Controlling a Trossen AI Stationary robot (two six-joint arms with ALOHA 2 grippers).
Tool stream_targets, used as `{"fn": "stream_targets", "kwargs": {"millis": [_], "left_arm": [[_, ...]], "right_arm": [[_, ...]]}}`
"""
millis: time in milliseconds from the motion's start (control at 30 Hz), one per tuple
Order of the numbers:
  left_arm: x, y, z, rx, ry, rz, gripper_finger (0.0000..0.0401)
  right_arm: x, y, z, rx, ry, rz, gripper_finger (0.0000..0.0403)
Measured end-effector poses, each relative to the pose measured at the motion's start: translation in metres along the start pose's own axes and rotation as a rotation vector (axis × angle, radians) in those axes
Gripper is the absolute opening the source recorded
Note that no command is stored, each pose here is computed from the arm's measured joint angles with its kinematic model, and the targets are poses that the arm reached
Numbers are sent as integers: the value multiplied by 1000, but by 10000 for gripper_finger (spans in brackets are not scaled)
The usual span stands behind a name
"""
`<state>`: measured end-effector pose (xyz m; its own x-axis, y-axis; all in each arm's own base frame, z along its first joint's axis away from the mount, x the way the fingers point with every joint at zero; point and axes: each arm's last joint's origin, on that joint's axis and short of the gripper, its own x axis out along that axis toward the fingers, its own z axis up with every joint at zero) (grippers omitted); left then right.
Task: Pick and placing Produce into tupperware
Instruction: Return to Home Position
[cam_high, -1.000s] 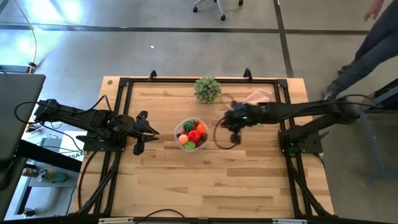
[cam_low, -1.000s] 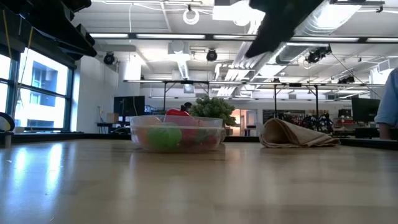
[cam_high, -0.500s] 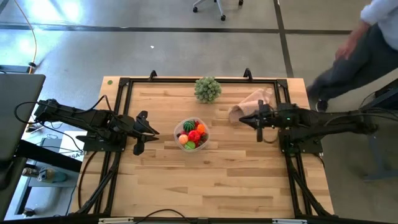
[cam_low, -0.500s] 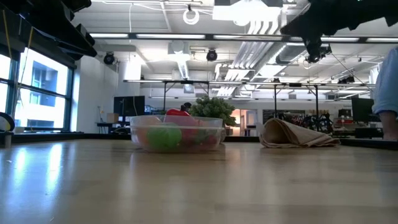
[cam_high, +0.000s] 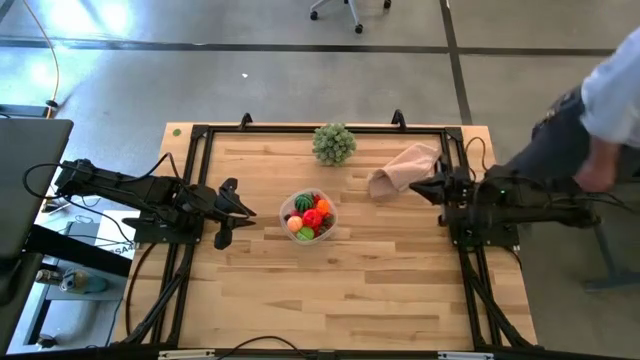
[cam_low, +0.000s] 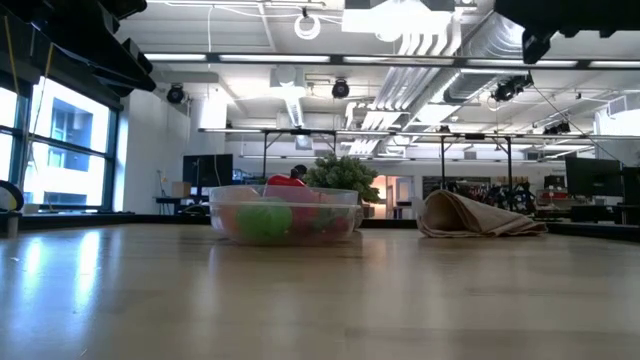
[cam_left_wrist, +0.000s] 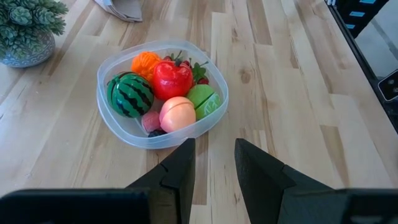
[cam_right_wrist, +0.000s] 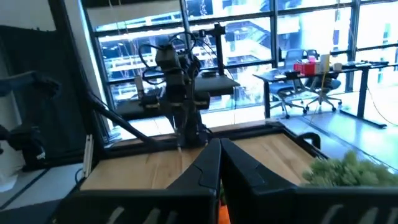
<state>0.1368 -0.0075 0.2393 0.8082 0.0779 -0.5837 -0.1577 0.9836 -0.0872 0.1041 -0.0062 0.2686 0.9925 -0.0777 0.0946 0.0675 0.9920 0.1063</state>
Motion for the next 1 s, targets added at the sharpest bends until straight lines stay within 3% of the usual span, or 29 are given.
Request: {"fn": "stream_targets", "kwargs": {"millis": [567,1000], "left_arm": [[0,0,0,0,0,0,101],[0,0,0,0,0,0,101]], "right_arm": [[-45,-3,2,6,-81,-62,0],[-32,-6,-27,32,-98,-55,0]]}}
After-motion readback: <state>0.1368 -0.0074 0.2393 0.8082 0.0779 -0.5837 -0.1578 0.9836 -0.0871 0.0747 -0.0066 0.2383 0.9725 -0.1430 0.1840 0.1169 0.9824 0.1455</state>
